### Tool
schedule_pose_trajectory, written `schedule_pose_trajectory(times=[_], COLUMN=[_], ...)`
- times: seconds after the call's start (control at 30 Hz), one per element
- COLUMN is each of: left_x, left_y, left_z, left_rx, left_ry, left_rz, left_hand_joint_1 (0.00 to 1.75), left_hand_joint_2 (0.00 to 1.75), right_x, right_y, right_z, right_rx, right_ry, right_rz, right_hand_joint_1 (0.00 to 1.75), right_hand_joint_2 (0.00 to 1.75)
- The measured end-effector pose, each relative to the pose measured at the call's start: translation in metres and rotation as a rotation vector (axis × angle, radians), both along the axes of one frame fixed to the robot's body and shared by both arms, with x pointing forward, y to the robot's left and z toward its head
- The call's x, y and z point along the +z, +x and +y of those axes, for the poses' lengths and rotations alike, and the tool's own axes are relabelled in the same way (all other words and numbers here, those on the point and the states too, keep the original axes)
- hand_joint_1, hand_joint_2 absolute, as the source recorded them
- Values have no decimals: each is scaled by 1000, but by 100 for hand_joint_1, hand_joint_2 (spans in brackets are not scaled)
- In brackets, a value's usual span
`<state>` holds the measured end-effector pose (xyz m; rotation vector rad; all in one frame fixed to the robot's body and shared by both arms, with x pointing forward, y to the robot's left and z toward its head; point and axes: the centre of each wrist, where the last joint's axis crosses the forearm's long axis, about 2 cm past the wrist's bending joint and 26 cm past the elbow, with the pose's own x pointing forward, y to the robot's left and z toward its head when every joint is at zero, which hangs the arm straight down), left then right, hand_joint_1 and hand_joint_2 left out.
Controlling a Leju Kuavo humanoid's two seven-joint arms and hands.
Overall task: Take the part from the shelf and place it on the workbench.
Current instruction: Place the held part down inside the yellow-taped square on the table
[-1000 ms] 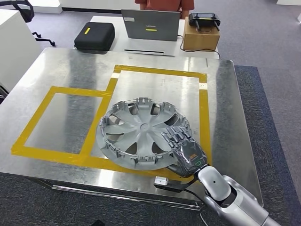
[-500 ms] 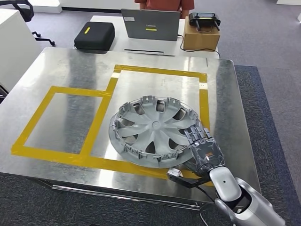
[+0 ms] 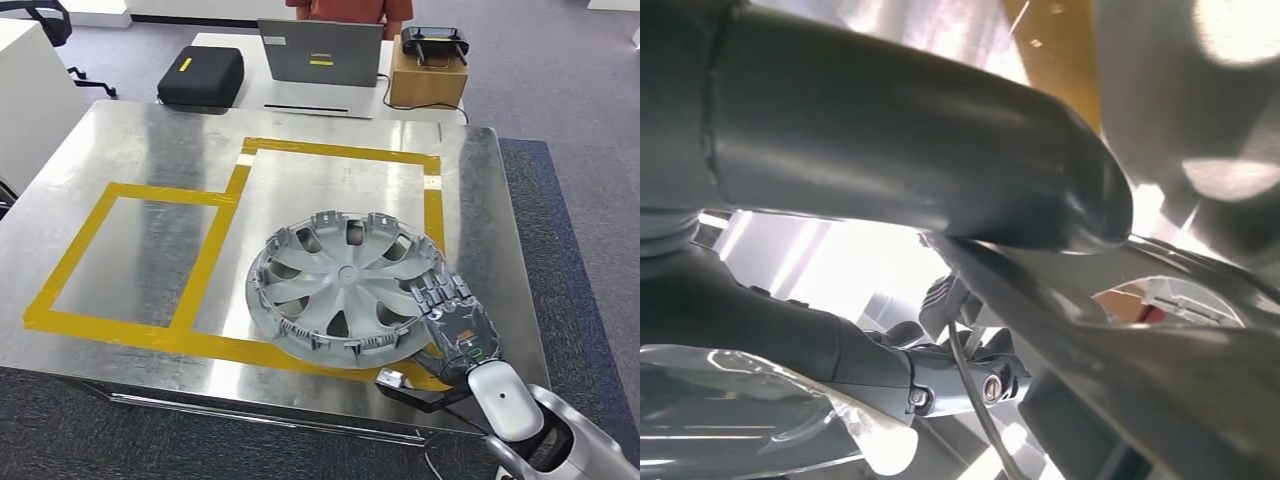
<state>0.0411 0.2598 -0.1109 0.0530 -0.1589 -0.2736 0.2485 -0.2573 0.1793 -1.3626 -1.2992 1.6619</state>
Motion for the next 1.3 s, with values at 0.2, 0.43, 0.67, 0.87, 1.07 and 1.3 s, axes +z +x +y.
schedule_pose_trajectory(times=[0.2,0.43,0.67,0.87,1.07,1.3], left_x=[0,0,0,0,0,1], left_y=[-1,-4,-4,-6,-3,5], left_z=[-1,-1,-1,-3,-4,-5], left_rx=[21,47,58,42,-40,-100], left_ry=[-3,-10,-15,-2,-6,-8], left_rz=[5,12,10,33,29,27], left_hand_joint_1=[0,0,0,0,0,0], left_hand_joint_2=[0,0,0,0,0,0], right_x=[8,16,22,31,59,77], right_y=[-7,-16,-20,-33,-24,-10], right_z=[-8,-27,-34,-26,-8,5], right_rx=[28,63,77,313,879,780], right_ry=[-27,-99,-96,124,48,126], right_rz=[-25,-35,-94,-498,-891,-969], right_hand_joint_1=[0,0,0,0,0,0], right_hand_joint_2=[0,0,0,0,0,0])
